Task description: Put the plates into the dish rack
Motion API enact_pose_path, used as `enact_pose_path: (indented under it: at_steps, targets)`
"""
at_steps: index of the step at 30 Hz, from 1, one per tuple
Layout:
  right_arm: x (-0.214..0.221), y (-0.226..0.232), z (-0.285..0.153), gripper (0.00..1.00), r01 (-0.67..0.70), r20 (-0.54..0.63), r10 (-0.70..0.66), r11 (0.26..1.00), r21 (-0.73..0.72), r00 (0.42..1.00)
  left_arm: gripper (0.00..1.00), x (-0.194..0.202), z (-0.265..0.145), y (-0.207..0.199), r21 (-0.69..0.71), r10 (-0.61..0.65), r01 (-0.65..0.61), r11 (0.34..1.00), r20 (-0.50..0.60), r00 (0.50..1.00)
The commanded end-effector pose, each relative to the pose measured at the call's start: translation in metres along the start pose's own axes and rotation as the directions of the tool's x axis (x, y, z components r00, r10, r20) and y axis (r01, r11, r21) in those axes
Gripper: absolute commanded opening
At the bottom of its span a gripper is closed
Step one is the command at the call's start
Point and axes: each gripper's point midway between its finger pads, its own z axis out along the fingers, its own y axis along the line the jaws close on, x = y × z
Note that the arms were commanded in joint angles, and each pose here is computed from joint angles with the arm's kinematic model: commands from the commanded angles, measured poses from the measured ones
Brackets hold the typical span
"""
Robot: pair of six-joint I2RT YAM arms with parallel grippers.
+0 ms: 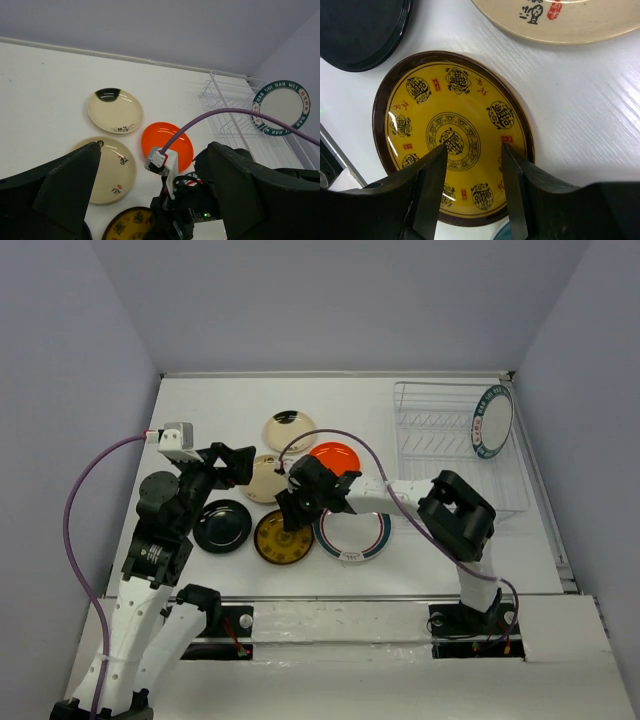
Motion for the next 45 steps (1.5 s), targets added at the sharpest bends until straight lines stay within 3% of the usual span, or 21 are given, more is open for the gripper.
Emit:
enact_pose_path:
  at_steps: [1,6,13,23,26,27,33,35,37,38,42,45]
  targets:
    - [-0.032,0.014,-0.035,0.53,0.058,0.102,-0.059,0.998,0.009,0.993,0.99,-0.01,0.0,-0.006,0.033,0.011,-0.013,0.999,0.045,0.999]
    - [-0.05,-0.016,-0.05,0.53,0.006,0.144,-0.011,0.999,0.041,0.99,0.99,-0.01,0.0,-0.006,0.034,0.01,-0.011,0.999,0.043,0.999]
    - [-0.031,-0.03,-0.021,0.54,0.011,0.055,-0.013,0.999,0.034,0.998,0.99,-0.01,0.0,-0.006,0.036,0.012,-0.013,0.999,0.044,0.999]
    - [-0.019,-0.016,-0.007,0.5,0.008,-0.015,-0.01,0.997,-0.075,1.0,0.99,-0.011,0.0,-0.006,0.033,0.013,-0.015,0.999,0.047,0.999]
    - [-0.008,-0.016,-0.002,0.4,-0.01,-0.047,0.005,0.995,-0.094,0.999,0.99,-0.011,-0.001,-0.007,0.036,0.012,-0.013,0.999,0.049,0.999]
    - [-0.006,-0.016,0.0,0.31,-0.018,-0.053,0.013,0.995,-0.097,0.999,0.99,-0.011,-0.001,-0.006,0.034,0.012,-0.013,0.999,0.048,0.999]
    - [-0.012,-0.014,0.0,0.15,-0.018,-0.036,0.014,0.994,-0.104,0.999,0.99,-0.012,-0.001,-0.006,0.034,0.013,-0.015,0.999,0.052,0.999]
    - [-0.014,-0.012,-0.002,0.16,-0.013,-0.03,0.009,0.994,-0.107,0.999,0.99,-0.012,-0.001,-0.006,0.031,0.013,-0.015,0.999,0.053,0.999]
    - [-0.013,-0.013,0.0,0.29,-0.014,-0.035,0.011,0.994,-0.107,0.999,0.99,-0.012,-0.001,-0.006,0.032,0.013,-0.015,0.999,0.052,0.999]
    - [-0.011,-0.013,0.0,0.29,-0.018,-0.041,0.013,0.994,-0.11,0.999,0.99,-0.012,-0.001,-0.006,0.032,0.013,-0.015,0.999,0.052,0.999]
    - [-0.015,-0.014,-0.002,0.07,-0.021,-0.02,0.02,0.995,-0.094,1.0,0.99,-0.013,-0.002,-0.006,0.032,0.013,-0.015,0.999,0.056,0.998]
    - [-0.034,-0.005,-0.02,0.07,-0.007,0.036,0.01,0.995,-0.101,0.999,0.99,-0.013,-0.002,-0.007,0.034,0.013,-0.015,0.999,0.056,0.998]
